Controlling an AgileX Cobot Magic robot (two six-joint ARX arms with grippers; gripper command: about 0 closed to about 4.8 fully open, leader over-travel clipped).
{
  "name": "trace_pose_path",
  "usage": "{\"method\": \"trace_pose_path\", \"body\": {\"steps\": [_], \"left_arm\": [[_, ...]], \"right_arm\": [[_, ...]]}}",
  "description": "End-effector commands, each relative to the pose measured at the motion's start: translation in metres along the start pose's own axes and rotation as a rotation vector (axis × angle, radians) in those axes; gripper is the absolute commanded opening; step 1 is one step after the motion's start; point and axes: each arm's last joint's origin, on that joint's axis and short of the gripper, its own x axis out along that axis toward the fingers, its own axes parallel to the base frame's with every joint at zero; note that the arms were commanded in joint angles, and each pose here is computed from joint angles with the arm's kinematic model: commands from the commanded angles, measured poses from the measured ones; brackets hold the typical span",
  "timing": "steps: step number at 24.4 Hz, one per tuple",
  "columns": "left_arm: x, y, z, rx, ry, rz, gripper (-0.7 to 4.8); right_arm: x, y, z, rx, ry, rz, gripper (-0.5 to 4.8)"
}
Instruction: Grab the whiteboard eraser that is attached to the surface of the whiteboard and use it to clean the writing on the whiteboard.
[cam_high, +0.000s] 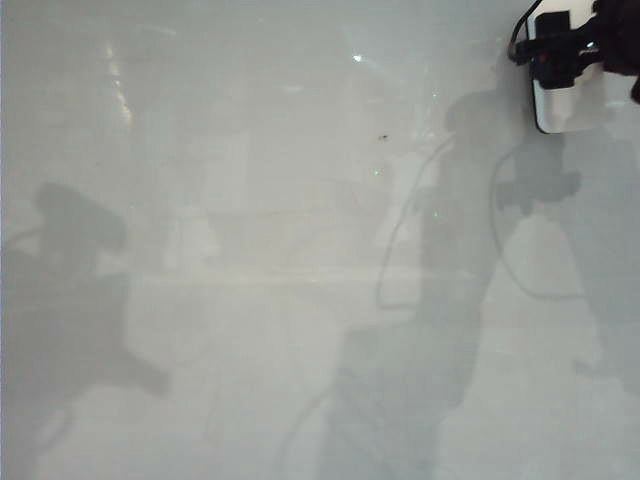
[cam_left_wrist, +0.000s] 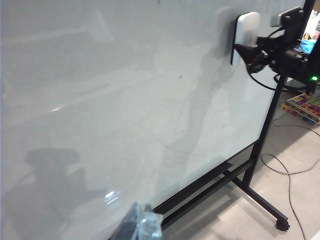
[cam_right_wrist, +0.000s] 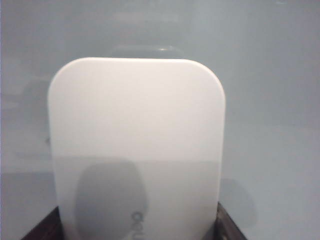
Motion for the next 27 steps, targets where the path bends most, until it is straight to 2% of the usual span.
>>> {"method": "trace_pose_path", "body": {"steps": [1, 5, 7, 8, 10, 12, 13, 16, 19, 24, 27], "left_arm": [[-0.001, 0.000, 0.001, 0.003, -0.012, -0.011, -0.05], [-0.001, 0.000, 0.001, 0.003, -0.012, -0.010, -0.05], [0.000, 0.000, 0.001, 0.003, -0.012, -0.010, -0.05], [-0.001, 0.000, 0.001, 0.003, -0.012, -0.009, -0.05], [-0.001, 0.000, 0.001, 0.003, -0.012, -0.008, -0.05], [-0.001, 0.000, 0.001, 0.003, -0.010, 0.007, -0.05], [0.000, 0.001, 0.001, 0.003, -0.008, 0.030, -0.05], [0.000, 0.004, 0.001, 0.003, 0.001, 0.119, -0.05], [0.006, 0.007, -0.004, 0.000, 0.028, 0.190, -0.05], [0.033, 0.015, -0.021, -0.012, 0.084, 0.223, -0.05], [0.059, 0.023, -0.034, -0.009, 0.067, 0.247, -0.05]], "right_arm": [[0.010, 0.001, 0.008, 0.018, -0.072, -0.006, 1.25], [0.022, 0.005, 0.004, 0.016, -0.065, -0.007, 1.26], [0.029, 0.006, 0.001, 0.013, -0.051, -0.005, 1.93], [0.031, 0.007, 0.000, 0.011, -0.047, -0.003, 2.81], [0.032, 0.007, -0.001, 0.010, -0.043, -0.003, 3.81], [0.030, 0.007, -0.001, 0.009, -0.039, -0.004, 4.50], [0.027, 0.007, 0.000, 0.004, -0.012, 0.004, 4.64], [0.015, 0.003, 0.011, -0.013, 0.069, 0.018, 4.64], [0.001, 0.001, 0.024, -0.019, 0.101, 0.026, 4.64], [-0.033, -0.003, 0.053, -0.010, 0.123, 0.052, 4.64], [-0.057, -0.006, 0.069, 0.016, 0.121, 0.075, 4.63]]}}
